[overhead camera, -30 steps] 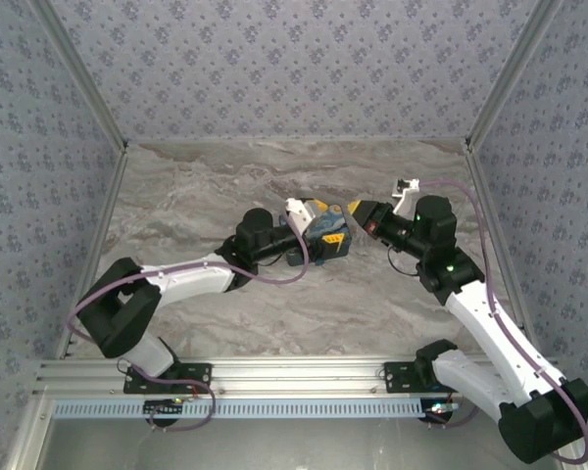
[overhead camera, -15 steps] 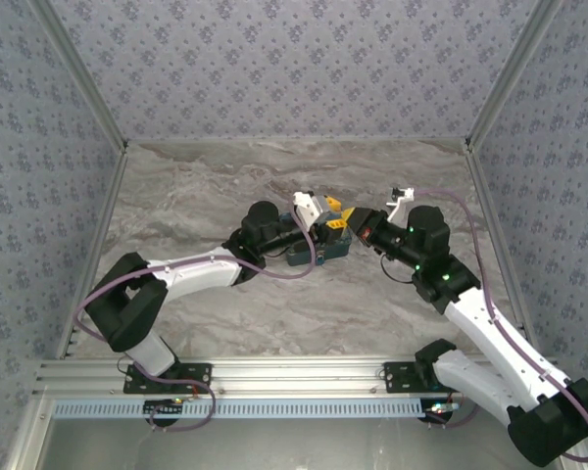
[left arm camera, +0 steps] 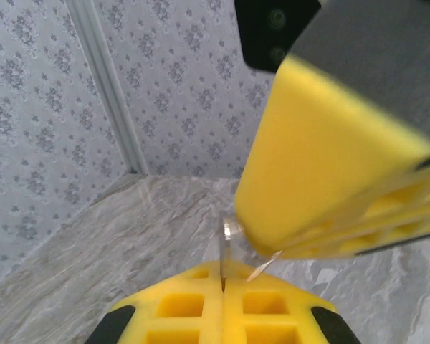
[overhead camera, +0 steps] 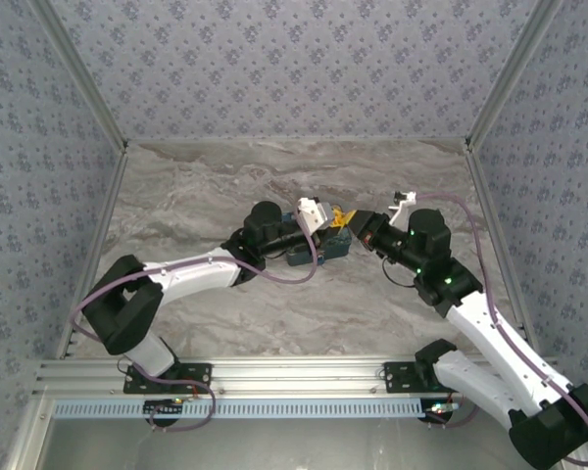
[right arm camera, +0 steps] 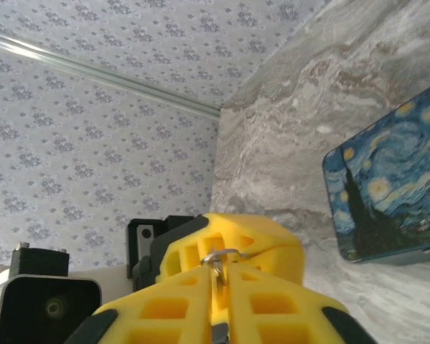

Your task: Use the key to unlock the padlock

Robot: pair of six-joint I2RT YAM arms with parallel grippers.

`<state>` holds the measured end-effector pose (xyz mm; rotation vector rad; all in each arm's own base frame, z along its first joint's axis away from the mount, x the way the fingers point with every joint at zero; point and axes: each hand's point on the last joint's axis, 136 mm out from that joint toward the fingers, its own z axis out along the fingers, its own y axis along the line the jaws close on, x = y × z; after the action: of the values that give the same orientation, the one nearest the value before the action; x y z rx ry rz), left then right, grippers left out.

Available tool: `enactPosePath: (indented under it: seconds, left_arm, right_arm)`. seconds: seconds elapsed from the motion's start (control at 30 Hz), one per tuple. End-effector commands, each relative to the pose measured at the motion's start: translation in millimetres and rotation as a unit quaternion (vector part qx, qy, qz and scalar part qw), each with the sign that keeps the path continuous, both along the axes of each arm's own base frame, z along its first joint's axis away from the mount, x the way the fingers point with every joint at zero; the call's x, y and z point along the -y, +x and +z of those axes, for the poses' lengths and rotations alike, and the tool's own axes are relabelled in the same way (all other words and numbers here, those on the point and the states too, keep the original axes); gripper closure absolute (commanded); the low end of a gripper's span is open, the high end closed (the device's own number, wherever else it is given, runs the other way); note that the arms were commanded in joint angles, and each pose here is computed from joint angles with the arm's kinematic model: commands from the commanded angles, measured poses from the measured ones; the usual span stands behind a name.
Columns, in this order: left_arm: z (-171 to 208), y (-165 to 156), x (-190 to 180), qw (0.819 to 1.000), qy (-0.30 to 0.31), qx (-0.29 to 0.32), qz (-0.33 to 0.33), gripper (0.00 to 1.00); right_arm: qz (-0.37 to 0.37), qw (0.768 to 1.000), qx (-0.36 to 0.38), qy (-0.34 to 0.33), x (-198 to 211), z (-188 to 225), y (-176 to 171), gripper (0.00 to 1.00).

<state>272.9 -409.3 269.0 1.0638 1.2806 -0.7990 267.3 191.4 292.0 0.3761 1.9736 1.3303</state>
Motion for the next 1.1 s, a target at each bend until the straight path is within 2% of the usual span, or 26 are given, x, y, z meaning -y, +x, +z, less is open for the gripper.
enactPosePath:
  seconds: [0.0, 0.13, 0.23, 0.33, 0.43, 0.7, 1.07]
  left_arm:
    - [8, 4, -14, 0.997, 0.051, 0.059, 0.028, 1.0]
    - [-5, -1, -21, 0.983, 0.13, 0.124, 0.025, 1.0]
    - [-22, -13, -23, 0.958, 0.201, 0.203, -0.001, 1.0]
    - [-33, -20, -23, 0.927, 0.251, 0.278, -0.015, 1.0]
    - [-30, -20, -24, 0.916, 0.263, 0.303, -0.021, 1.0]
    - [-28, -20, -22, 0.898, 0.285, 0.333, -0.033, 1.0]
    - [-22, -17, -20, 0.896, 0.28, 0.344, -0.025, 1.0]
  right_arm:
    - [0.013, 0.999, 0.025, -0.028, 11, 4, -8, 0.74]
    - [0.062, 0.996, 0.04, -0.06, 15, -1, -16, 0.58]
    - [0.098, 0.99, 0.065, -0.072, 18, 2, -22, 0.49]
    - [0.127, 0.987, 0.091, -0.046, 18, 8, -24, 0.46]
    - [0.143, 0.985, 0.099, -0.021, 17, 9, -23, 0.47]
    - [0.174, 0.983, 0.051, -0.024, 7, -21, -27, 0.54]
    - [0.179, 0.983, -0.012, -0.029, -7, -54, -22, 0.6]
